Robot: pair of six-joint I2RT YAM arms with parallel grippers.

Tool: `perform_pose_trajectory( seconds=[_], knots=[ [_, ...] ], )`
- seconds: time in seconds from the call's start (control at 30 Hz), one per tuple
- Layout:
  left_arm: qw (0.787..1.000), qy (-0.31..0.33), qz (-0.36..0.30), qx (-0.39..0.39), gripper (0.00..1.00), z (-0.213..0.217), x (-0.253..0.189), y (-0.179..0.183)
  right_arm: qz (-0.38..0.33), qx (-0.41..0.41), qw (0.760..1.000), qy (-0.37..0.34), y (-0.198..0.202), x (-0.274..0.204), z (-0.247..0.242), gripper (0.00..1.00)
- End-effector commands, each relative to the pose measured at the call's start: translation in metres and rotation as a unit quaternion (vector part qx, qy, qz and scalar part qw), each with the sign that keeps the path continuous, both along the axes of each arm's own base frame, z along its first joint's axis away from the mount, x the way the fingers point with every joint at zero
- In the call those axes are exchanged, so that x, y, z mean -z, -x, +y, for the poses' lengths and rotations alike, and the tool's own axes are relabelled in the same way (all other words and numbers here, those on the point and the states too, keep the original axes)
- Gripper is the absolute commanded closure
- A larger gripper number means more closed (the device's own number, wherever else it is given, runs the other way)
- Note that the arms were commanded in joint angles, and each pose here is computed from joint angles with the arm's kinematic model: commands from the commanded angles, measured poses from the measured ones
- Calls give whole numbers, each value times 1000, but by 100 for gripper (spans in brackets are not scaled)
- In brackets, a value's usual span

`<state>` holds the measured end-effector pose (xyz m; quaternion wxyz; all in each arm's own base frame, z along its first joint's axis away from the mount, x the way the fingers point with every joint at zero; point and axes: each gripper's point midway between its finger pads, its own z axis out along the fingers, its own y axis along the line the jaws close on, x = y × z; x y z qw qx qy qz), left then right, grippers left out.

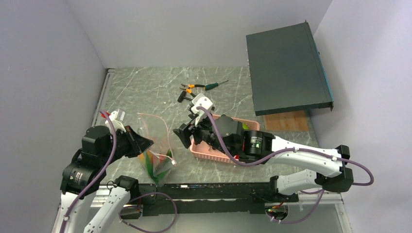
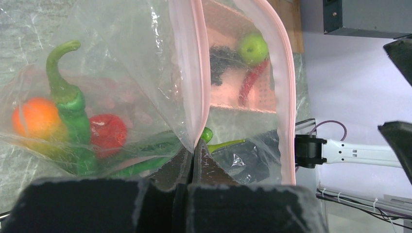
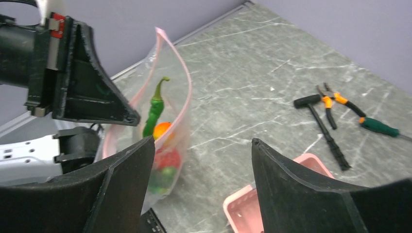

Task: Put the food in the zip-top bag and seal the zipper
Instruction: Pick up the fake fruit from the bin.

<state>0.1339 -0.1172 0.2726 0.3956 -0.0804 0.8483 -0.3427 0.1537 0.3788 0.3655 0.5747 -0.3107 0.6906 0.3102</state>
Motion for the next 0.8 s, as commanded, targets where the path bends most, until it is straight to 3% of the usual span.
perform_pose_trajectory(
  seconds=[0.0,0.2,0.4,0.63,0.77],
  knots=[
    [1000,-13,-9,5,100,1,-6,-3,-51,73,995,-36,-19,-33,-33,24],
    [1000,7,-17,23,100,-8,-11,-5,-47,142,986,-67,-40,-26,-69,18],
    [1000,-11,-7,16,100,-3,-5,-5,25,235,970,-59,-74,34,-107,17],
    [1000,-15,0,21,100,-3,2,-3,96,363,926,38,-105,133,-160,12],
    [999,-23,3,25,100,-2,8,-2,103,446,880,126,-112,178,-193,5]
  ],
)
